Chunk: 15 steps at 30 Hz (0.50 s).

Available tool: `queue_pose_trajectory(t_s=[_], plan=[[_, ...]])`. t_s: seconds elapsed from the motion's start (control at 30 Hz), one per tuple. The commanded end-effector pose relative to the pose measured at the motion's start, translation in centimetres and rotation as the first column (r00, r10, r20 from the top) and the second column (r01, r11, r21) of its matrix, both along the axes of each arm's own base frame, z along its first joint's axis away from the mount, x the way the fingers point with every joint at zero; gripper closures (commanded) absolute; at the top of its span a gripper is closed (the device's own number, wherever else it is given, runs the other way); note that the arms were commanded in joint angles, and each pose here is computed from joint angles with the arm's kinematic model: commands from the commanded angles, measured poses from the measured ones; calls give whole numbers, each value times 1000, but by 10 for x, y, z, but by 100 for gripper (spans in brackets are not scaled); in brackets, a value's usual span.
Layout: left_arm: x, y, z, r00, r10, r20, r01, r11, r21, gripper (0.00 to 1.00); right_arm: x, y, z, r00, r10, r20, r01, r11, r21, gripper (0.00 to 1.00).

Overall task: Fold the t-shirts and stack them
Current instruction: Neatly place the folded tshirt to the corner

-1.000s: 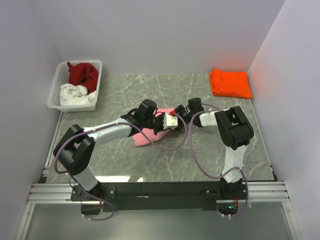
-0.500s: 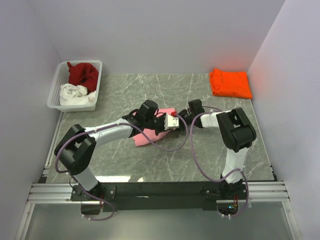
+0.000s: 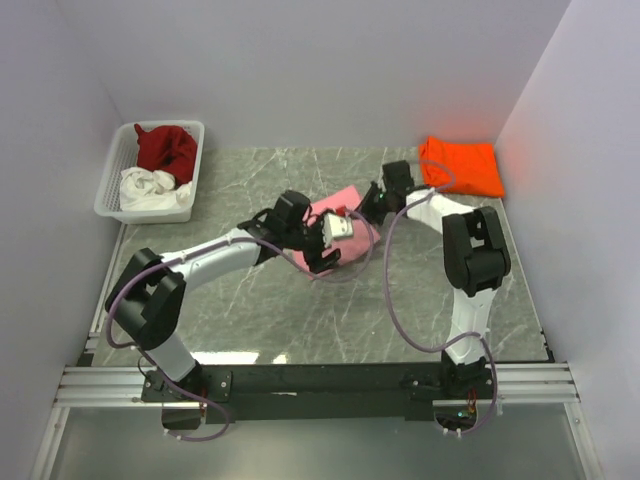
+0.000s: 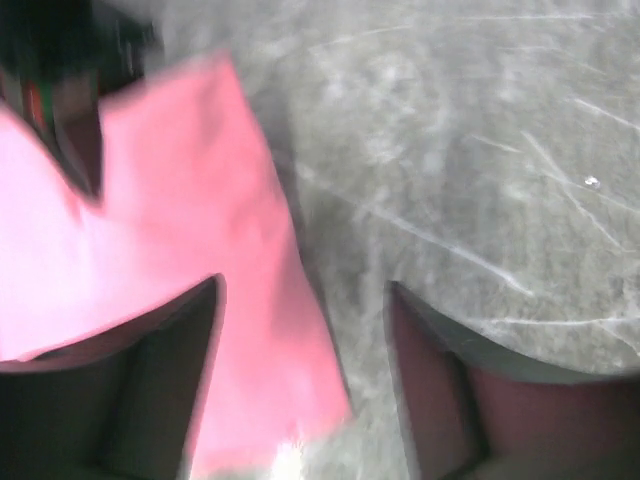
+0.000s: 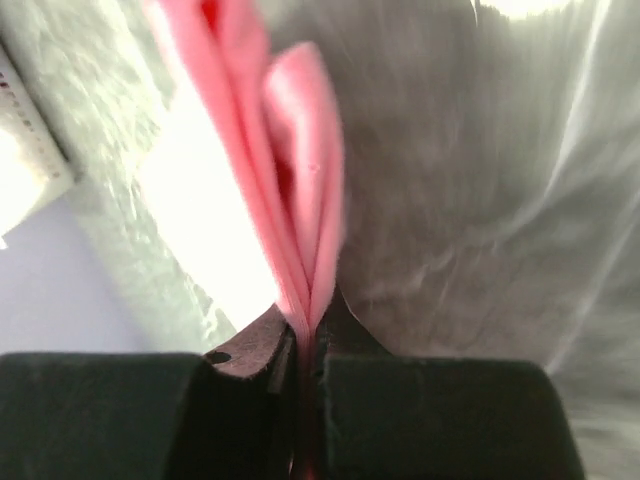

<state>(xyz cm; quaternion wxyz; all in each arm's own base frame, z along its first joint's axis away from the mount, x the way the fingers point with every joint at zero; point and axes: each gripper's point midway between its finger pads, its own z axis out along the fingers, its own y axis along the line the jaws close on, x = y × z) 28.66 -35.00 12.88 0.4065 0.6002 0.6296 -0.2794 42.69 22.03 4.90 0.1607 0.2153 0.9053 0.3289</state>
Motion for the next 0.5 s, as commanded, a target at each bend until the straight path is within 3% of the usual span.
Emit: queue_pose_trajectory(t_s=[0.0,0.13,0.33,0.47], plan=[[11,17,48,992,102,-68,-105,994,-33,19,29,-49,15,983,128,133,-94,968,-234,100],[25,39,49,969,206,-140,-205,979,19,1,70,-100,32,950,229,212,-126,903,-411,100],[34,63,36,929,276,-246,-260,961,95,1,121,-170,62,909,313,274,-97,800,-592,100],[45,69,19,873,390,-293,-369,921,127,0,146,-209,80,888,347,301,-65,743,-666,100]])
